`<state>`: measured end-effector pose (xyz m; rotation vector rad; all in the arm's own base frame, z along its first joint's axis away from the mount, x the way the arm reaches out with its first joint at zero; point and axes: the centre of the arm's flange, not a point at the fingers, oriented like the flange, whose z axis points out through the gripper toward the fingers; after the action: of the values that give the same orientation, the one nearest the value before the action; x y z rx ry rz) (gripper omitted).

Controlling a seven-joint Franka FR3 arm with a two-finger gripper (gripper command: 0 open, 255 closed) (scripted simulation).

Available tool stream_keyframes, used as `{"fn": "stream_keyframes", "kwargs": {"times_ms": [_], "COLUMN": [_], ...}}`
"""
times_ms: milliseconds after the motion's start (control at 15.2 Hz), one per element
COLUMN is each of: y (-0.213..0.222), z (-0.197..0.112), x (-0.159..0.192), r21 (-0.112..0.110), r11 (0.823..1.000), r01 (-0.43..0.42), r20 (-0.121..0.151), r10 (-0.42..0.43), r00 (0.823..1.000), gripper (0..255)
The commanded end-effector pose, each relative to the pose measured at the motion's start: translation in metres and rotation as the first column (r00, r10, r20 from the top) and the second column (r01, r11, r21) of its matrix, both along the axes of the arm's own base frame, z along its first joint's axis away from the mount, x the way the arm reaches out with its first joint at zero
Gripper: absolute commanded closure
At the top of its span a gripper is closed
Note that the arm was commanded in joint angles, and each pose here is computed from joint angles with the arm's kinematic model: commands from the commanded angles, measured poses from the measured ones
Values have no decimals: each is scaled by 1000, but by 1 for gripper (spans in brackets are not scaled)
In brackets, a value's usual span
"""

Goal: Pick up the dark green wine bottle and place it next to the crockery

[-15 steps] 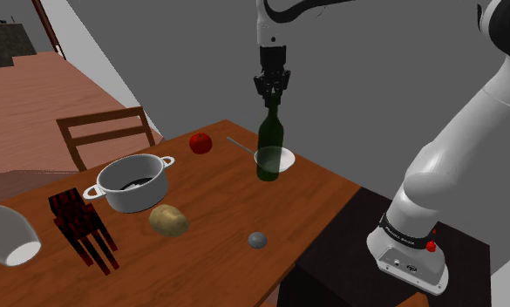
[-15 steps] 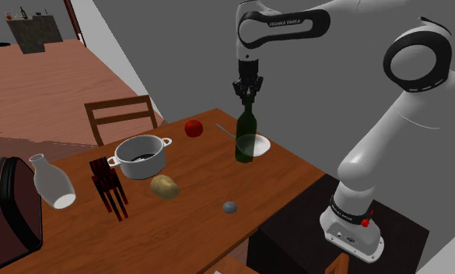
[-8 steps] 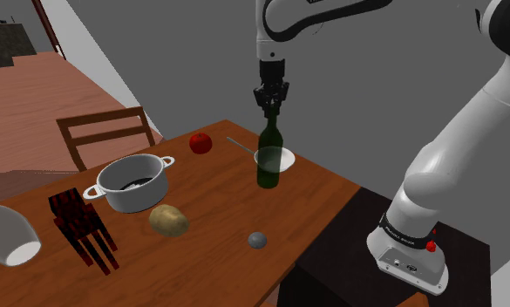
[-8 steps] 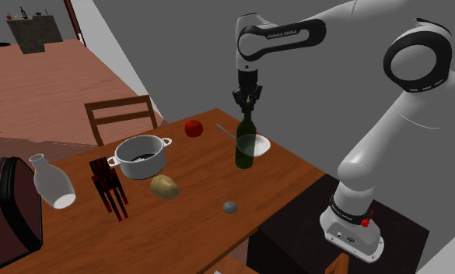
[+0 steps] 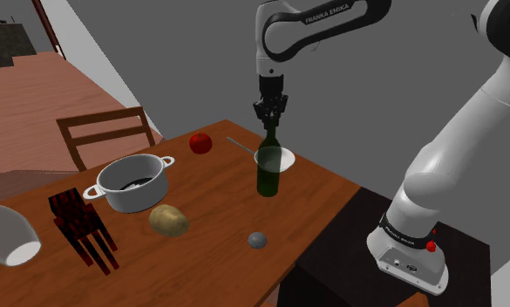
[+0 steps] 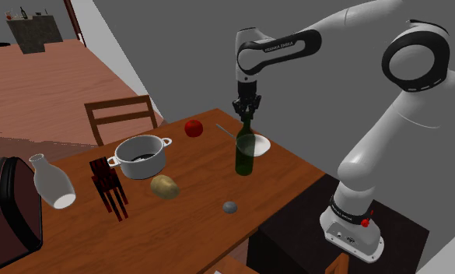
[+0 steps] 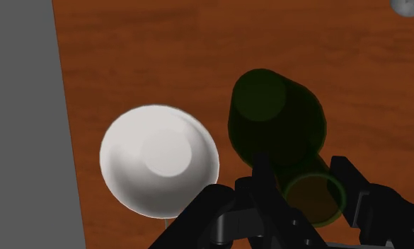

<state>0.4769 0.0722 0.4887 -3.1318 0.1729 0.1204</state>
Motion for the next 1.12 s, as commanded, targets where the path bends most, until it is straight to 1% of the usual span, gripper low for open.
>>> {"fn": "stream_keyframes", "kwargs": {"times_ms": [0, 132, 594, 660, 990, 1056], "y": [0, 0, 0, 0, 0, -1], "z": [-10, -17, -17, -17, -17, -4], "x": [1, 1, 1, 1, 1, 2], "r21": [0, 0, 0, 0, 0, 0], "r11": [1000, 1000, 1000, 1000, 1000, 1000], "r01": [0, 0, 0, 0, 0, 0], "r20": [1, 1, 1, 1, 1, 1], "r10": [0, 0, 0, 0, 0, 0], "r00": [1000, 1000, 1000, 1000, 1000, 1000], "gripper": [255, 255, 255, 0, 0, 0]}}
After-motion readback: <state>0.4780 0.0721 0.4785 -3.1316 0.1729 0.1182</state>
